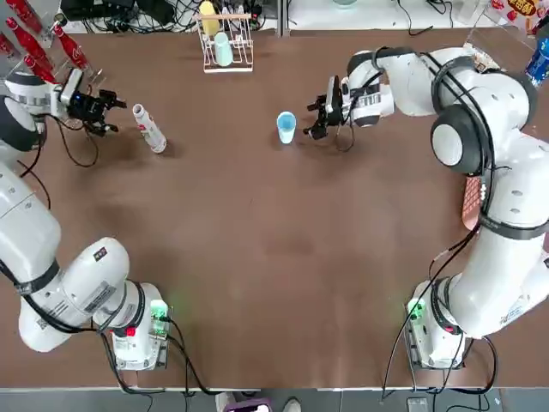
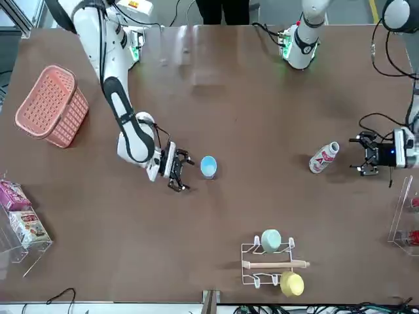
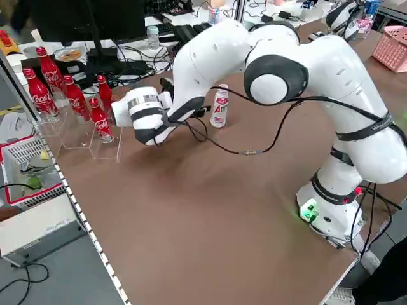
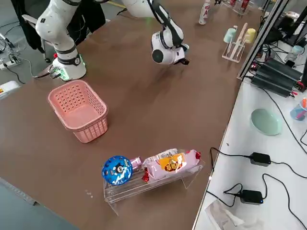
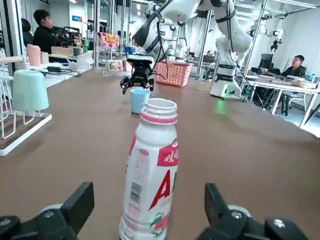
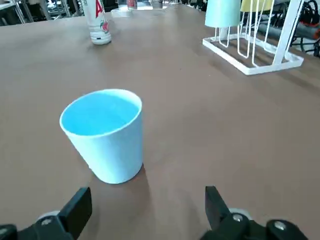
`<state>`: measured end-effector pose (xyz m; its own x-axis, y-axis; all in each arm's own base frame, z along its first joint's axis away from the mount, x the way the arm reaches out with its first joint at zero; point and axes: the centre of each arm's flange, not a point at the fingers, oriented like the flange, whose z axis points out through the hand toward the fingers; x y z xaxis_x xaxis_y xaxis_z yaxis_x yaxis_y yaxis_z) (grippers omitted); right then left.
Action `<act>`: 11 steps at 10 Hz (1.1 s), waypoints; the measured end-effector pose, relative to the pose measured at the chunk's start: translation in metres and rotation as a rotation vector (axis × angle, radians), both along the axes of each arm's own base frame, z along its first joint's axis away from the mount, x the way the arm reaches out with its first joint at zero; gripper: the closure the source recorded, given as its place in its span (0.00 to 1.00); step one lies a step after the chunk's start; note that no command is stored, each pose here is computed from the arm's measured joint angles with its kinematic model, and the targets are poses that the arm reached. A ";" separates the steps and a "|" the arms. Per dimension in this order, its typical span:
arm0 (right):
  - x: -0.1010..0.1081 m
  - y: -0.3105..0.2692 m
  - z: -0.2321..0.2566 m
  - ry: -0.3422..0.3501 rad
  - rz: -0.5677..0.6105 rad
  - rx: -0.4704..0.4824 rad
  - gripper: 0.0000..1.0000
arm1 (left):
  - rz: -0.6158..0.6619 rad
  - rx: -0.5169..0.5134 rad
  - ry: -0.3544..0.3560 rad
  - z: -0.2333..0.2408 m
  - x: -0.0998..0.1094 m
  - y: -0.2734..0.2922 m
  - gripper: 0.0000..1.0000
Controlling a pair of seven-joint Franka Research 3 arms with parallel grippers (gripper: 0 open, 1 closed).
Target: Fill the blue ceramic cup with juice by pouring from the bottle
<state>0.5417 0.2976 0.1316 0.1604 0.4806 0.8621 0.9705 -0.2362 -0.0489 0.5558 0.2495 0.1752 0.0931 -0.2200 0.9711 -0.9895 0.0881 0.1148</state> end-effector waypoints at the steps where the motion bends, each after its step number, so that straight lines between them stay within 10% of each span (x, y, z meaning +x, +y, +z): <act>1: -0.003 0.003 -0.004 -0.002 -0.008 0.008 0.00 | 0.006 -0.017 -0.008 -0.009 0.003 -0.010 0.02; 11: -0.006 0.026 -0.012 -0.027 0.020 0.018 0.00 | -0.032 -0.094 -0.095 -0.059 -0.011 -0.066 0.02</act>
